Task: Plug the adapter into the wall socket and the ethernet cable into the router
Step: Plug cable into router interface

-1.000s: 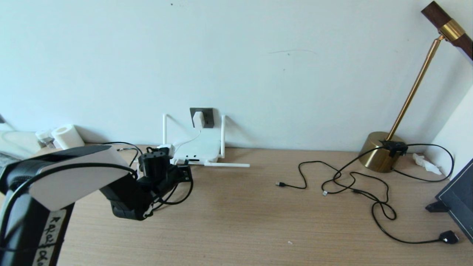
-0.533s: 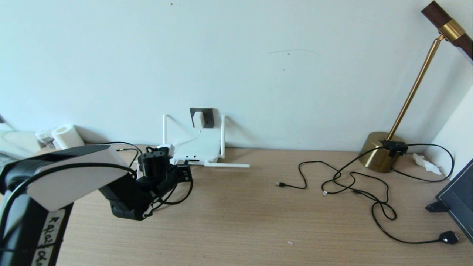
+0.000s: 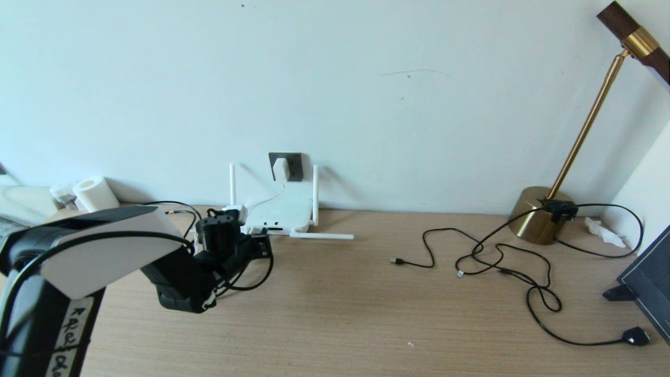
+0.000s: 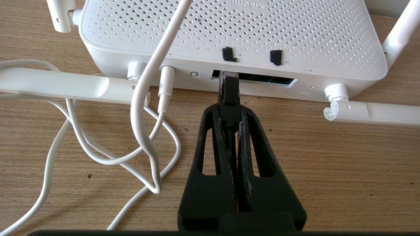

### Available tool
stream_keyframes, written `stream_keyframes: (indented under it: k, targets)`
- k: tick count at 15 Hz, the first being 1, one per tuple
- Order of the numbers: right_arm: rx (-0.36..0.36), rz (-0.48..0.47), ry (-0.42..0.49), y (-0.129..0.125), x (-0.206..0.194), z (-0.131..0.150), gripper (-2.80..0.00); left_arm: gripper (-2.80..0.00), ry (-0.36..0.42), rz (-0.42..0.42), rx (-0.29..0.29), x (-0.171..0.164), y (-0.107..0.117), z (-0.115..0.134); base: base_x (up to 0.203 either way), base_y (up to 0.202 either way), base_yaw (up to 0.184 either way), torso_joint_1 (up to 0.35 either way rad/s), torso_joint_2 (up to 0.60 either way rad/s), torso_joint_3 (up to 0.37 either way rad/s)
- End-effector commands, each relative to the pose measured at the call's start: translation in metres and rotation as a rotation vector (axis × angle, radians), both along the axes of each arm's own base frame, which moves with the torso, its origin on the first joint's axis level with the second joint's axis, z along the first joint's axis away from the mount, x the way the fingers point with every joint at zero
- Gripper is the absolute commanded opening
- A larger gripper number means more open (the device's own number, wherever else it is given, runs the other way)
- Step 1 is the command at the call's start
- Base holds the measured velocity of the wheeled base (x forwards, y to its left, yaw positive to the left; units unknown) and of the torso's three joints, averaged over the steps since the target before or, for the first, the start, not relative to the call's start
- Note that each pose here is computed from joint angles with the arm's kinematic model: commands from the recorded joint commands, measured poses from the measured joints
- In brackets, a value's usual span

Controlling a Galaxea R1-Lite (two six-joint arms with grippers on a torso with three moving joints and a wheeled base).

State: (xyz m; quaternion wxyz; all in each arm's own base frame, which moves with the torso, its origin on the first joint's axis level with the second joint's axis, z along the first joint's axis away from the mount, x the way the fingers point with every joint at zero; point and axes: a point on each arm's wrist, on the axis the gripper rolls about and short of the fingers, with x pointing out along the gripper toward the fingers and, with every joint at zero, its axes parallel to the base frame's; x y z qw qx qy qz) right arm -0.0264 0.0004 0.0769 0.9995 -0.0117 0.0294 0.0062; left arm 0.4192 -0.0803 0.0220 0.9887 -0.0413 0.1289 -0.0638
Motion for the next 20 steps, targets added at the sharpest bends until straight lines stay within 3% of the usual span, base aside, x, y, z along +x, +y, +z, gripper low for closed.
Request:
stream_keyframes:
  k: [1,20]
  targets:
    - [-0.001,0.001,0.002,0.0,0.0001,-0.0001,0.0,-2.8,0.002,0.001,0.0,0.0005,0.0,-0.0022,0.0,0.0,0.0,0.0,0.0,0.0]
    - [-0.001,0.001,0.001,0.0,0.0,0.0003,0.0,-2.8,0.008,0.003,-0.007,-0.0016,0.0004,-0.0035,0.0,0.0,0.0,0.0,0.0,0.0]
